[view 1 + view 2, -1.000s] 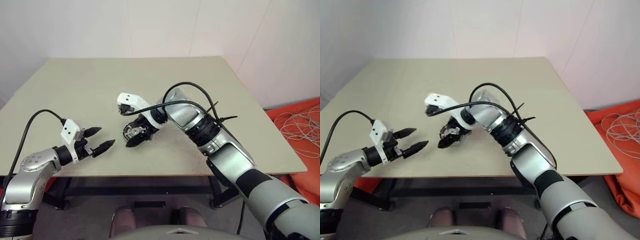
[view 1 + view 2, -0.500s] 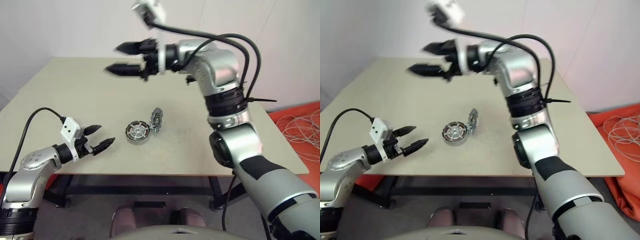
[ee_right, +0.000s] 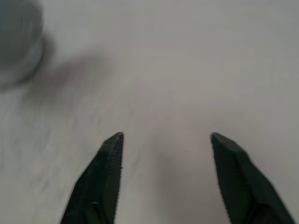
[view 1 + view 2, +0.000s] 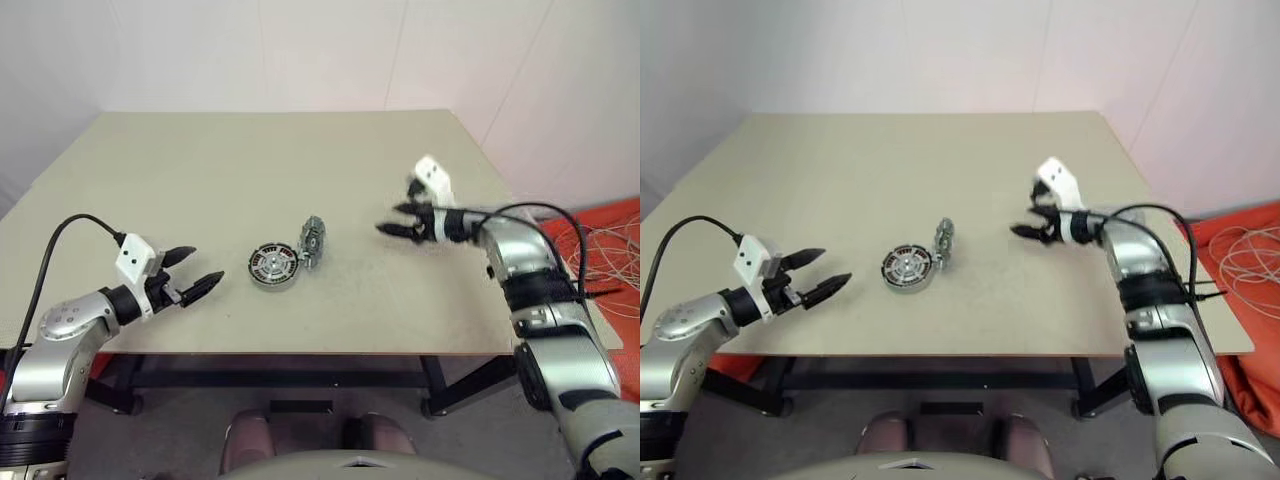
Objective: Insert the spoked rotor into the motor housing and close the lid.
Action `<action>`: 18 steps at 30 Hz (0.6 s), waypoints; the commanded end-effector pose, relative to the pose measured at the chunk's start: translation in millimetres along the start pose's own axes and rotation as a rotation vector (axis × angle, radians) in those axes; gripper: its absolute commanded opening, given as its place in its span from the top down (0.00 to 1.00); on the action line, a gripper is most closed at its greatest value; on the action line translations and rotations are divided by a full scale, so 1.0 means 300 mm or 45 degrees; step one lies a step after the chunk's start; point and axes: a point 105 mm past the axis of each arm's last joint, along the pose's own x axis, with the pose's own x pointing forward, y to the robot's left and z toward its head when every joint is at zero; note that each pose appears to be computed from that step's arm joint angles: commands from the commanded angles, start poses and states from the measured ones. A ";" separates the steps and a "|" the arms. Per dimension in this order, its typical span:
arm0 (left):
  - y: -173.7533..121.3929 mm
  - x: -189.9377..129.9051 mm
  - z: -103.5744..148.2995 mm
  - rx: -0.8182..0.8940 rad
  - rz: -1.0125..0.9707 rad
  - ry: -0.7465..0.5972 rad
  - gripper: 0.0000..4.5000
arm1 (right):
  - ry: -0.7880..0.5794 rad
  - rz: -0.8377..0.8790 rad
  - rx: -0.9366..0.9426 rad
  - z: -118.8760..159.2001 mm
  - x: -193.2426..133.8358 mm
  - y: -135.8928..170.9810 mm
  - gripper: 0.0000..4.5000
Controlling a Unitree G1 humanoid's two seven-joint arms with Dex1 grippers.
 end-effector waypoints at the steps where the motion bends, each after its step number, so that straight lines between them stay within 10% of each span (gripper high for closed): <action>1: 0.023 -0.012 0.038 0.060 0.025 -0.037 0.00 | -0.012 0.152 -0.118 0.028 0.010 0.093 0.52; 7: 0.031 -0.012 0.028 0.030 0.049 -0.030 0.00 | -0.107 0.287 -0.110 0.091 0.083 0.216 0.99; 18: 0.029 -0.008 0.028 0.025 0.055 -0.033 0.00 | -0.321 0.271 -0.143 0.283 0.178 0.253 0.99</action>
